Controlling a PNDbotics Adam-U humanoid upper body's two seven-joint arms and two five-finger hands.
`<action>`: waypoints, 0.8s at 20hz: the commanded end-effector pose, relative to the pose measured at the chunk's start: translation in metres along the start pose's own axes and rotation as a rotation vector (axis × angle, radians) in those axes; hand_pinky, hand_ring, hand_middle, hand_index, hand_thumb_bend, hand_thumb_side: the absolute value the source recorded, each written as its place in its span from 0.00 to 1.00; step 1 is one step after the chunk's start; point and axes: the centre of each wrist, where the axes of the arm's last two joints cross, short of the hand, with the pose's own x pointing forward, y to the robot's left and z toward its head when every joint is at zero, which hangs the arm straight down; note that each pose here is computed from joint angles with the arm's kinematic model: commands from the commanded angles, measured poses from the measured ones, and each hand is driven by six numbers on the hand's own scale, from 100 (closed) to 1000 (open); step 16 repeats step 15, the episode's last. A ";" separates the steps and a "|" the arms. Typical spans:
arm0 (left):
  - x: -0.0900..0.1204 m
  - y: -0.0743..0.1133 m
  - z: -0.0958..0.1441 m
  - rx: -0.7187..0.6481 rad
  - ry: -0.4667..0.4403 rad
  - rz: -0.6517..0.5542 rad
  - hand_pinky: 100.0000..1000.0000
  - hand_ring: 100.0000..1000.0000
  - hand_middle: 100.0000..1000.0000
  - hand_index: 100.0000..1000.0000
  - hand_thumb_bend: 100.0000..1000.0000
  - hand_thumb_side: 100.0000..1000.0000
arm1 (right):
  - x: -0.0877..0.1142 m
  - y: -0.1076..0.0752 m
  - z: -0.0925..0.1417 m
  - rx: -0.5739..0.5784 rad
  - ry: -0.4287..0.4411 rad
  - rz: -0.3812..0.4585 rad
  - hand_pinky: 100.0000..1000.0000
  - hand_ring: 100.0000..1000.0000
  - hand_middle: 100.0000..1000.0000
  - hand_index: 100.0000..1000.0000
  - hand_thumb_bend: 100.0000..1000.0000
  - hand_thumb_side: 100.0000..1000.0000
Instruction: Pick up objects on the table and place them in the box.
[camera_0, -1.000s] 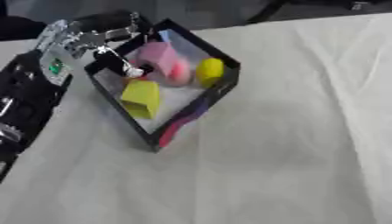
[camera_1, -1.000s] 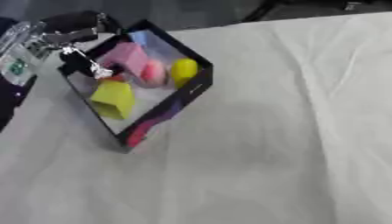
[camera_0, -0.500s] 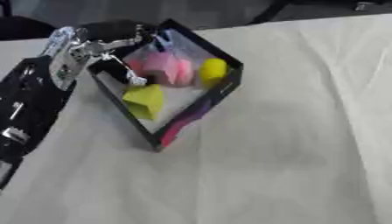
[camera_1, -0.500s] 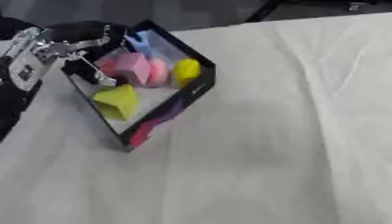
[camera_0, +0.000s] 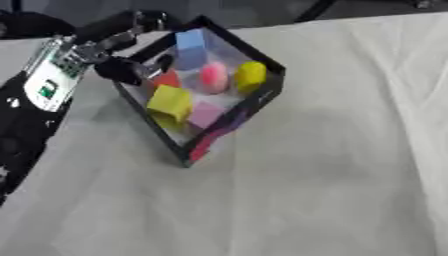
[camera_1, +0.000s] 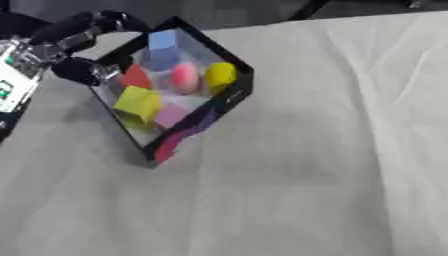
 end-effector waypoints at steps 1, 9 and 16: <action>0.047 0.038 0.010 0.178 -0.111 0.213 0.87 0.81 0.77 0.92 0.00 0.51 | 0.010 -0.005 0.000 -0.015 -0.025 0.019 0.90 0.56 0.56 0.81 0.00 0.47; 0.090 0.014 0.087 0.477 -0.056 0.568 0.84 0.78 0.78 0.97 0.00 0.64 | 0.009 -0.006 0.002 -0.050 -0.027 0.013 0.90 0.57 0.56 0.82 0.00 0.47; 0.085 -0.024 0.121 0.561 0.143 0.642 0.82 0.76 0.77 0.95 0.00 0.69 | 0.004 -0.002 0.001 -0.049 -0.026 0.000 0.90 0.58 0.57 0.82 0.00 0.47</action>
